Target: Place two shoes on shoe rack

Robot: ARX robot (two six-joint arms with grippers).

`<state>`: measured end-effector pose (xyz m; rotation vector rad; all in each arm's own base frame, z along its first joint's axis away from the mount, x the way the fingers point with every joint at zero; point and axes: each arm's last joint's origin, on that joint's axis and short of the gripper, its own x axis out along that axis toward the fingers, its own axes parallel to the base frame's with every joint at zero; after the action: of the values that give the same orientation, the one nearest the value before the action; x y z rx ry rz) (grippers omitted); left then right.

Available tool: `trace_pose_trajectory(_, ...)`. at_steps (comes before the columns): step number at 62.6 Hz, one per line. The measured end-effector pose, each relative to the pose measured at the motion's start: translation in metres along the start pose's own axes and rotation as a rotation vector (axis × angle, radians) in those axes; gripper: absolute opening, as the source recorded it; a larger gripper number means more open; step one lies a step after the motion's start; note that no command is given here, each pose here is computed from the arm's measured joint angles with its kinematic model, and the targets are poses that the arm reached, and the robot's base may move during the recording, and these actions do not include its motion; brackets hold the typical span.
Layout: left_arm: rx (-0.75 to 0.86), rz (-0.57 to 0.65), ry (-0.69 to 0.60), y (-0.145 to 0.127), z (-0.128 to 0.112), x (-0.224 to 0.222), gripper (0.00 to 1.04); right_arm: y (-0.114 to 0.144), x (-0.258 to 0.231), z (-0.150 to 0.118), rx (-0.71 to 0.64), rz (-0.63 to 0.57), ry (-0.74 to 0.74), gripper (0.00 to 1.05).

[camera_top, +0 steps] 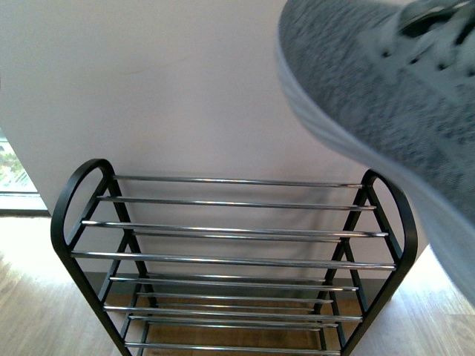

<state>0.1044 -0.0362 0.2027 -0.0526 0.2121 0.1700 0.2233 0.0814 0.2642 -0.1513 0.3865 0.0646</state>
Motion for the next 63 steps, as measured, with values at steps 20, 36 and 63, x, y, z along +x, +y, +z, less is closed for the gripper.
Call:
trace_pose_trajectory(20, 0.000, 0.000, 0.000, 0.000, 0.000, 0.000, 0.02, 0.026, 0.051, -0.014, 0.074, 0.018, 0.134, 0.03)
trace_pose_trajectory(36, 0.000, 0.000, 0.000, 0.000, 0.000, 0.000, 0.02, 0.026, 0.091, -0.016, 0.156, -0.052, 0.141, 0.03)
trace_pose_trajectory(63, 0.000, 0.000, 0.000, 0.000, 0.000, 0.000, 0.02, 0.005, 0.148, -0.050, 0.281, -0.118, 0.276, 0.03)
